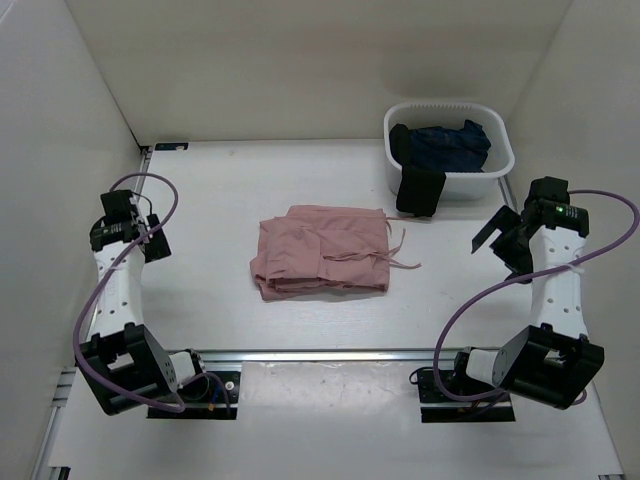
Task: Fold and stack the trousers
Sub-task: Fold the trousers
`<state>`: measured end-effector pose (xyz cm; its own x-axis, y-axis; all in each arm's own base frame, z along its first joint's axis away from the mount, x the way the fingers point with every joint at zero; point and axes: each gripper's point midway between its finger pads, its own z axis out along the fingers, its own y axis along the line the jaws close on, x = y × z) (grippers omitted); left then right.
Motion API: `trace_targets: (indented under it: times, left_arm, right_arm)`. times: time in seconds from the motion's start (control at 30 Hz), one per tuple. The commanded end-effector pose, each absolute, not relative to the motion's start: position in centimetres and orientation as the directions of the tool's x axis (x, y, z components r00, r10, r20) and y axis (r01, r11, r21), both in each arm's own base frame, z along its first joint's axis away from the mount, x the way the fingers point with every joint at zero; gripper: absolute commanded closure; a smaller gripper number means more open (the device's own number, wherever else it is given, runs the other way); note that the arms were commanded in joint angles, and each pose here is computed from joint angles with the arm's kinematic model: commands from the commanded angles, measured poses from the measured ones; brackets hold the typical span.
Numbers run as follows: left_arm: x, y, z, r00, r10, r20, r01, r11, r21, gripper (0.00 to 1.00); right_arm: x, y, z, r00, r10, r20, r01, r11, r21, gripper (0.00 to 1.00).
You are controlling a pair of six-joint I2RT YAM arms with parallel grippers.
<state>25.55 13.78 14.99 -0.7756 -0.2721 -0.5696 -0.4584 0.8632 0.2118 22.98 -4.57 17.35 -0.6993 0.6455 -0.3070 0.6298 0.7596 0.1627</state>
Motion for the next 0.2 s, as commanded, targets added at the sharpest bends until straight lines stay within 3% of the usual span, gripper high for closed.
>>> trace_targets:
  times: [0.0,0.17]
  left_arm:
    - [26.26,13.93,16.47,-0.754,-0.268,-0.600,-0.464,0.864,0.197,0.00]
    - [26.57,14.04,16.61,-0.758,-0.270,-0.594,-0.463,0.864,0.198,0.00]
  right_arm:
    - [23.43,-4.96,18.18,-0.696,0.622,-0.358,0.606,0.777,0.170,0.01]
    - [24.31,-4.85,18.80,-0.693,0.602,-0.397,0.574,0.794,0.201,0.01]
